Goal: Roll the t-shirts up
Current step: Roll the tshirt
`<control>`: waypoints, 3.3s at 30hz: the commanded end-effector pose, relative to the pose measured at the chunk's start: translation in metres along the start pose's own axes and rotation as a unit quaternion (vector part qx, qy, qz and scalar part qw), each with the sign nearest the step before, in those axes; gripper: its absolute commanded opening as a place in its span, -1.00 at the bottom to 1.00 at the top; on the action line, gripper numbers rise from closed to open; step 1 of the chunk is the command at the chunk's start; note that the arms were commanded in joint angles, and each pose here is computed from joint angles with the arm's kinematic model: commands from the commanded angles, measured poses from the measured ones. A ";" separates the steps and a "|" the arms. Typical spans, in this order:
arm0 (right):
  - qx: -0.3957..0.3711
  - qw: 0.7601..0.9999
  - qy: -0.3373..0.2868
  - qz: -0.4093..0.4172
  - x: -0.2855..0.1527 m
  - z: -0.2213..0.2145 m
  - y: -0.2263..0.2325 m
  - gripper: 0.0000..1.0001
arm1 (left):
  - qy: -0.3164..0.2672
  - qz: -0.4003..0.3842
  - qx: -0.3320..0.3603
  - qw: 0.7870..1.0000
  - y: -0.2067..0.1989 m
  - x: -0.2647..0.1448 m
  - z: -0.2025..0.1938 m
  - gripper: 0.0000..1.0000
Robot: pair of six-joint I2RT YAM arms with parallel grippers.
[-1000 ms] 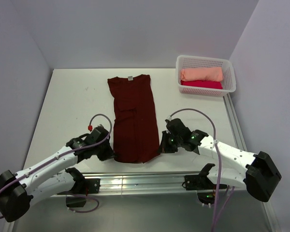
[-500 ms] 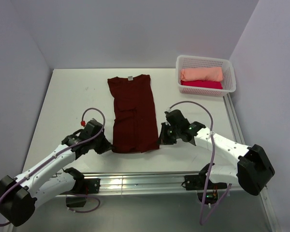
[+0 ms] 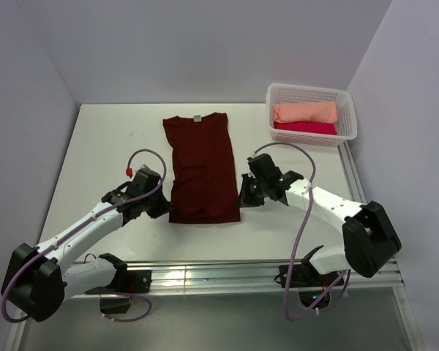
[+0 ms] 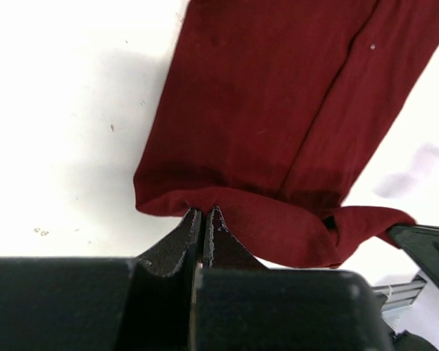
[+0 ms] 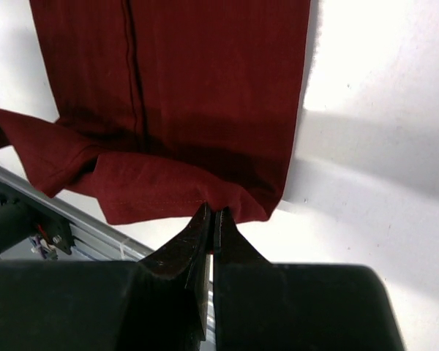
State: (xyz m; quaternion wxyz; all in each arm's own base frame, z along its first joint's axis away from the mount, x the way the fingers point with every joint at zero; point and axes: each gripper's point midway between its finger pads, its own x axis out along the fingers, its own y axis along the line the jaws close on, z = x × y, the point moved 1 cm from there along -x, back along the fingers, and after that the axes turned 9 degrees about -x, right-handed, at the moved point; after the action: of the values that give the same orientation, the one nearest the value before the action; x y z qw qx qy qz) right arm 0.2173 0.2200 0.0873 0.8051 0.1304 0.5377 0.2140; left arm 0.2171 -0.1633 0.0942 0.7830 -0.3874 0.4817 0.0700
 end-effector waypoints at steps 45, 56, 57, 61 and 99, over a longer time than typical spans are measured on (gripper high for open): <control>0.011 0.999 -0.032 -0.021 0.046 0.092 -0.018 -1.00 | -0.038 0.000 0.027 0.999 -0.030 0.065 0.045 -0.99; 0.039 0.997 -0.069 -0.022 0.049 0.112 -0.020 -0.13 | -0.028 -0.070 -0.015 0.997 -0.041 0.053 0.059 0.03; 0.041 0.996 -0.076 -0.020 0.047 0.115 -0.019 0.02 | -0.031 -0.073 -0.022 0.997 -0.040 0.051 0.063 0.16; 0.053 0.991 -0.119 -0.006 0.033 0.128 -0.014 0.07 | -0.048 -0.105 -0.032 0.993 -0.050 0.037 0.078 0.42; 0.042 0.997 -0.050 0.027 0.051 0.000 -0.041 -0.82 | 0.029 -0.097 0.042 0.994 0.012 0.052 -0.002 -0.15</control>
State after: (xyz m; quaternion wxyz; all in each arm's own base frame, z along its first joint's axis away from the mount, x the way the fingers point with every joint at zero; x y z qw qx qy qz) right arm 0.2447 0.2120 0.0355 0.8154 0.1953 0.5015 0.2133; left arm 0.2351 -0.1660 0.0446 0.7811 -0.4046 0.4752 -0.0203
